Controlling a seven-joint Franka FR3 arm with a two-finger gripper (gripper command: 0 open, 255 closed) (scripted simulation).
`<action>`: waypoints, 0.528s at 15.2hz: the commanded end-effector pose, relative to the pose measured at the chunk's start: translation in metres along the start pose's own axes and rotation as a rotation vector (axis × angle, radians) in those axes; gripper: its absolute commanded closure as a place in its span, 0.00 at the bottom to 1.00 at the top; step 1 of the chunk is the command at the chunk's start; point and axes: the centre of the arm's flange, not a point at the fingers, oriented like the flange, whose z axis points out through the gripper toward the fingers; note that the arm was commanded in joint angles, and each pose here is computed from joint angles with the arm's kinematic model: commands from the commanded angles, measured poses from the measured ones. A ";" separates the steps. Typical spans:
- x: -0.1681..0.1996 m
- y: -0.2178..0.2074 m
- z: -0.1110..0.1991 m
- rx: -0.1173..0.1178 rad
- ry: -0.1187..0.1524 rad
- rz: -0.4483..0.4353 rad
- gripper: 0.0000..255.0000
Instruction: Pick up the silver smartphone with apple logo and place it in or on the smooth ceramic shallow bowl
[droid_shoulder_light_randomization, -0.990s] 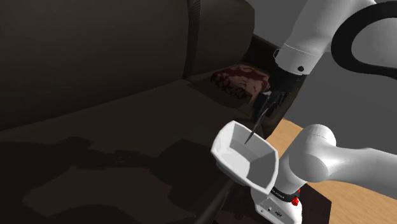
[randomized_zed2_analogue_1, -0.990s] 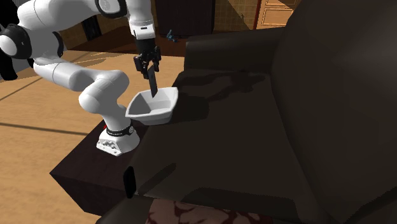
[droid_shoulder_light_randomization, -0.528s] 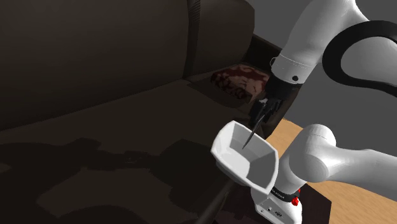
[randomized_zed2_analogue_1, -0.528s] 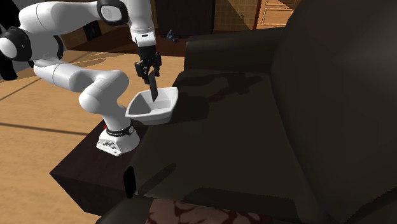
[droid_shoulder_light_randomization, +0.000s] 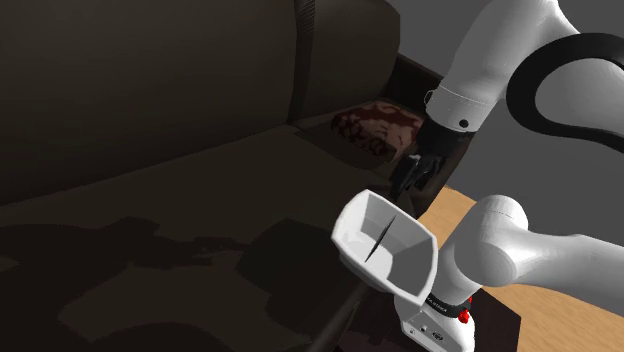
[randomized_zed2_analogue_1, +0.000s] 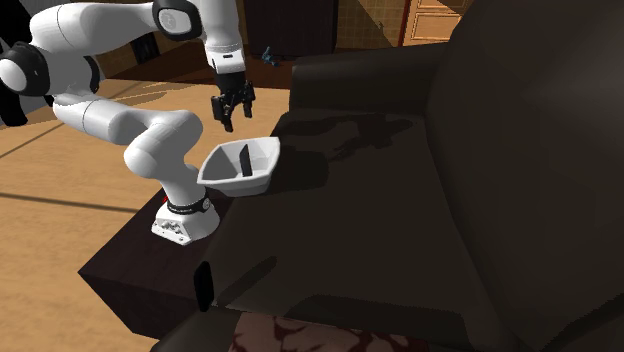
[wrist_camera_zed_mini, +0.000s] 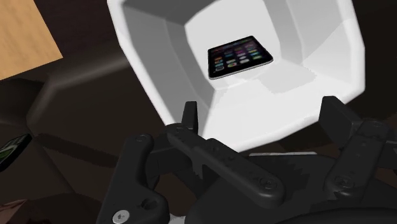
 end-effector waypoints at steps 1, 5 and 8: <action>0.000 0.000 0.000 0.000 0.000 -0.001 0.00; 0.000 0.000 -0.026 0.000 0.000 -0.001 0.00; 0.000 0.000 -0.050 0.000 0.000 -0.001 0.00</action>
